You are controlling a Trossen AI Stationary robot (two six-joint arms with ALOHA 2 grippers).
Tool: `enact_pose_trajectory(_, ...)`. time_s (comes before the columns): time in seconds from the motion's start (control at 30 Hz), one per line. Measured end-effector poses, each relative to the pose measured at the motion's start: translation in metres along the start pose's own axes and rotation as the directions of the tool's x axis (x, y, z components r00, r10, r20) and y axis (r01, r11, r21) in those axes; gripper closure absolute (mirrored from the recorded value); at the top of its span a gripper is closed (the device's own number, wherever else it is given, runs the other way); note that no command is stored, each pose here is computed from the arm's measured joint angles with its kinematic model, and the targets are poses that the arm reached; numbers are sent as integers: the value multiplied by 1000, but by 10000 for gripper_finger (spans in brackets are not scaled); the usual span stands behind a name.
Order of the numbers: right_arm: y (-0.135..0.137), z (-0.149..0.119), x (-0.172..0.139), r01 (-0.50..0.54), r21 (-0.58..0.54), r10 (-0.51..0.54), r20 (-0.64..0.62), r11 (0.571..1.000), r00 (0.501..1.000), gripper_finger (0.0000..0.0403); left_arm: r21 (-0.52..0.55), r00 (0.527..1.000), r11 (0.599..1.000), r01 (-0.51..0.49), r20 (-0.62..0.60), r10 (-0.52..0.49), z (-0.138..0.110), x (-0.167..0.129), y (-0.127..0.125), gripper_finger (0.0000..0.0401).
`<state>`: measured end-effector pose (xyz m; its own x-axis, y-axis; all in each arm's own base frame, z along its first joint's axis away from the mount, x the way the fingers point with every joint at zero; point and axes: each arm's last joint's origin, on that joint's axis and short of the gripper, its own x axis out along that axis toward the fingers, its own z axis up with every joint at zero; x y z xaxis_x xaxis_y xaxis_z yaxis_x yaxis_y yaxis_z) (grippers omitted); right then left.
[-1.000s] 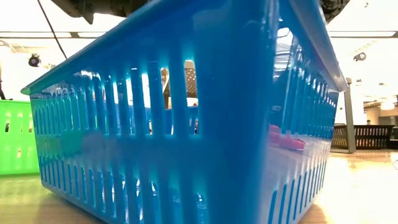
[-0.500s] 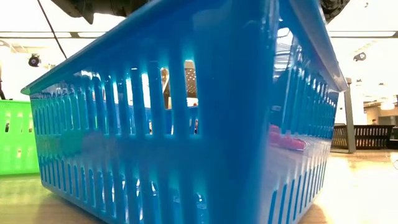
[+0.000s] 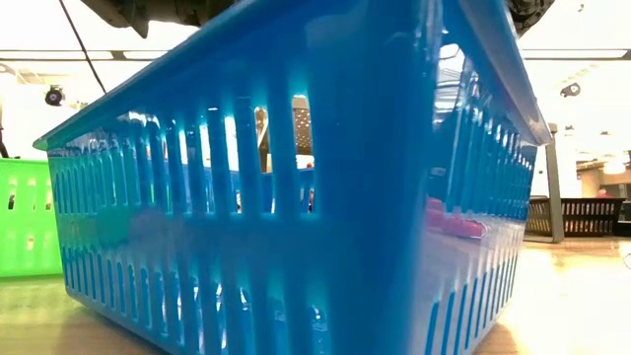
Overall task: Pick & Place Office Desk Supplies
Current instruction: Put the yellow rubber band into the black basket
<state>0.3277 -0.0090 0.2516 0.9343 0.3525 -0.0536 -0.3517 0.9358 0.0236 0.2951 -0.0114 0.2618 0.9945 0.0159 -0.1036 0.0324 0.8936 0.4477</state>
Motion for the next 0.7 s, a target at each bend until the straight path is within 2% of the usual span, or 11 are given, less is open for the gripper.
enact_pose_trajectory(0.37,2,5,-3,-3,47,2,5,999,1000,390,1,1000,1000,0,-1,0,0,0,0,229)
enact_pose_trajectory(0.5,5,12,-14,4,65,-2,-40,998,999,390,2,1000,1000,1,-2,-1,0,0,0,228)
enact_pose_trajectory(0.6,10,22,-27,43,85,-36,-85,995,996,390,3,1000,1000,1,-2,-1,0,0,0,228)
enact_pose_trajectory(0.7,16,31,-44,132,94,-119,-138,987,983,390,4,1000,1000,2,-3,-2,0,0,0,228)
